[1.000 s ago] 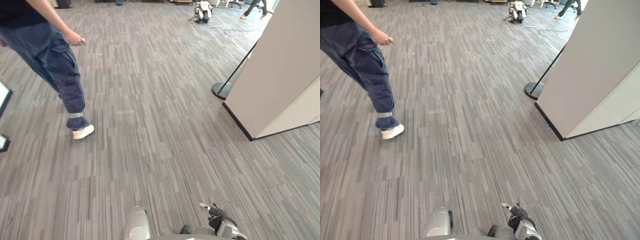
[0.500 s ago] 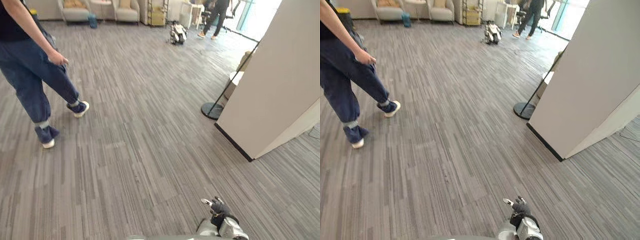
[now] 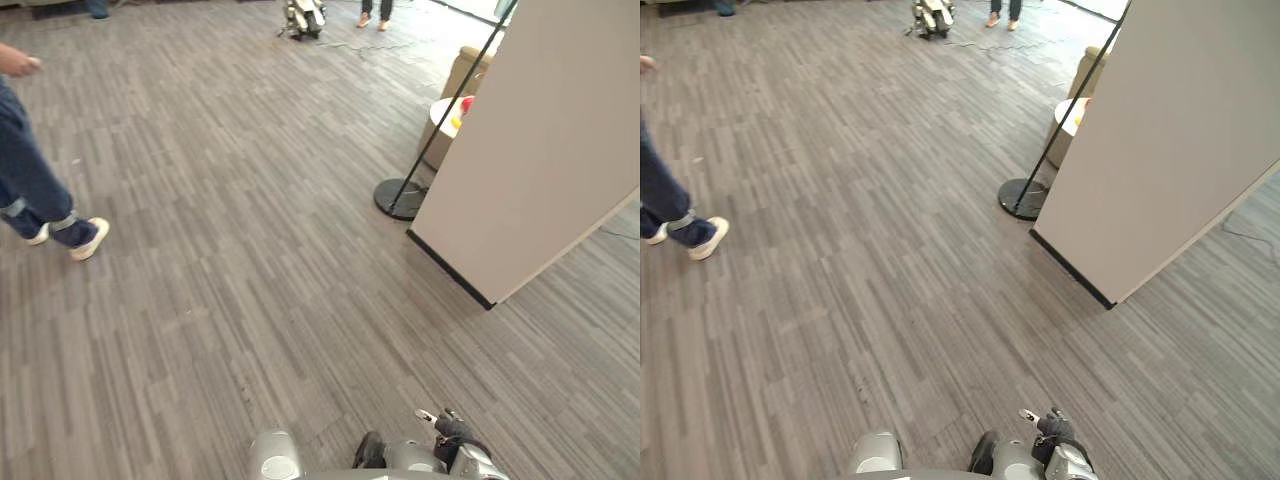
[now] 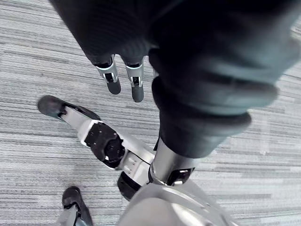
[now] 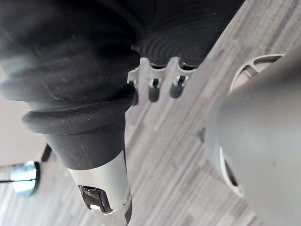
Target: Organize washtable
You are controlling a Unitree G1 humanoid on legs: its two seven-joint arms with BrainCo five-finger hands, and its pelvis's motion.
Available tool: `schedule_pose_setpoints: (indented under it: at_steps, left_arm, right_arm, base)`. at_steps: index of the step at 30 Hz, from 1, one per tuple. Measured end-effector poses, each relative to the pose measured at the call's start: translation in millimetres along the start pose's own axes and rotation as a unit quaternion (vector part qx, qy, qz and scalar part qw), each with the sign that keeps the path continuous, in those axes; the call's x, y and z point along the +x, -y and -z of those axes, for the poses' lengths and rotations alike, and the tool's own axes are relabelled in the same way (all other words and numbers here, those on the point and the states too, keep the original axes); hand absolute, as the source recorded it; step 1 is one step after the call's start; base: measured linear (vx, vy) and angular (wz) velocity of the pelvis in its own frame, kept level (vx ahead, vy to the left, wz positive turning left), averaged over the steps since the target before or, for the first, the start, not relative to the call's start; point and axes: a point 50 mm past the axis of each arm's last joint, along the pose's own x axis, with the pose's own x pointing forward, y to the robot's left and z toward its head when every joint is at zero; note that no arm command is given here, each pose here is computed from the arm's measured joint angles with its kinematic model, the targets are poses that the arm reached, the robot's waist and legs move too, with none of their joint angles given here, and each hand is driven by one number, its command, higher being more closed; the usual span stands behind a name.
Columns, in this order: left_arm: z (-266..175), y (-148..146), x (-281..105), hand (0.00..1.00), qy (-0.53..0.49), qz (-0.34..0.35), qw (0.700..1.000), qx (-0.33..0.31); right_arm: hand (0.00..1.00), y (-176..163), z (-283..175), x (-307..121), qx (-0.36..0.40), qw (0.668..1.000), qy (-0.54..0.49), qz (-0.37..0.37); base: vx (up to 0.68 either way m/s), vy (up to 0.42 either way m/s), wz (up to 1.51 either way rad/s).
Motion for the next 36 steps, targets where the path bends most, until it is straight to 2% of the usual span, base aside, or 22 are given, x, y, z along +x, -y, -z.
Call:
schedule_pose_setpoints:
  at_steps: [5,9,14,18,22,25,26,32,36]
  left_arm:
    - [-15.9,-9.3,2.6,0.00,0.024,-0.019,1.000,0.004]
    - [-26.8,-4.0,4.1,0.00,0.045,-0.012,0.999,0.010]
    - [-7.9,-10.0,1.1,0.00,0.017,-0.020,1.000,0.007]
    - [-8.9,-17.2,1.3,0.00,0.016,-0.029,0.999,-0.005]
    - [11.2,-19.4,-2.8,0.00,-0.014,-0.047,0.998,-0.050]
    - [9.4,-19.6,-2.7,0.00,-0.010,-0.047,0.998,-0.050]
    - [4.7,-24.8,-2.3,0.00,-0.003,-0.046,0.999,-0.028]
    - [6.0,-25.9,-2.9,0.00,-0.002,-0.047,0.999,-0.026]
    - [12.3,-24.2,-5.0,0.00,-0.006,-0.043,0.999,-0.022]
  right_arm:
    - [0.00,-19.5,10.7,-1.6,-0.010,0.999,-0.016,-0.027]
    - [0.00,-11.4,14.3,-1.8,-0.007,1.000,-0.024,-0.015]
    - [0.00,-2.7,14.3,-2.5,0.018,1.000,-0.018,0.001]
    - [0.00,-4.7,18.0,-3.8,0.008,1.000,-0.020,-0.007]
    - [0.00,-7.7,9.6,-1.7,-0.045,0.999,-0.013,-0.026]
    - [0.00,-5.8,14.0,-2.7,-0.065,0.997,-0.020,-0.029]
    - [0.00,-1.8,33.9,-7.9,-0.074,0.996,-0.045,-0.026]
    - [0.00,-1.2,33.4,-7.7,-0.072,0.996,-0.045,-0.025]
    - [0.00,6.3,32.9,-7.2,-0.045,0.998,-0.048,-0.005]
  base:
    - [0.27,0.285,-0.17]
    - [0.21,0.210,0.20]
    - [0.11,0.124,-0.36]
    - [0.08,-0.127,0.01]
    - [0.05,-0.133,-0.17]
    - [-0.04,-0.103,0.06]
    - [-0.02,-0.037,0.00]
    - [0.00,-0.005,0.06]
    - [0.03,-0.022,0.31]
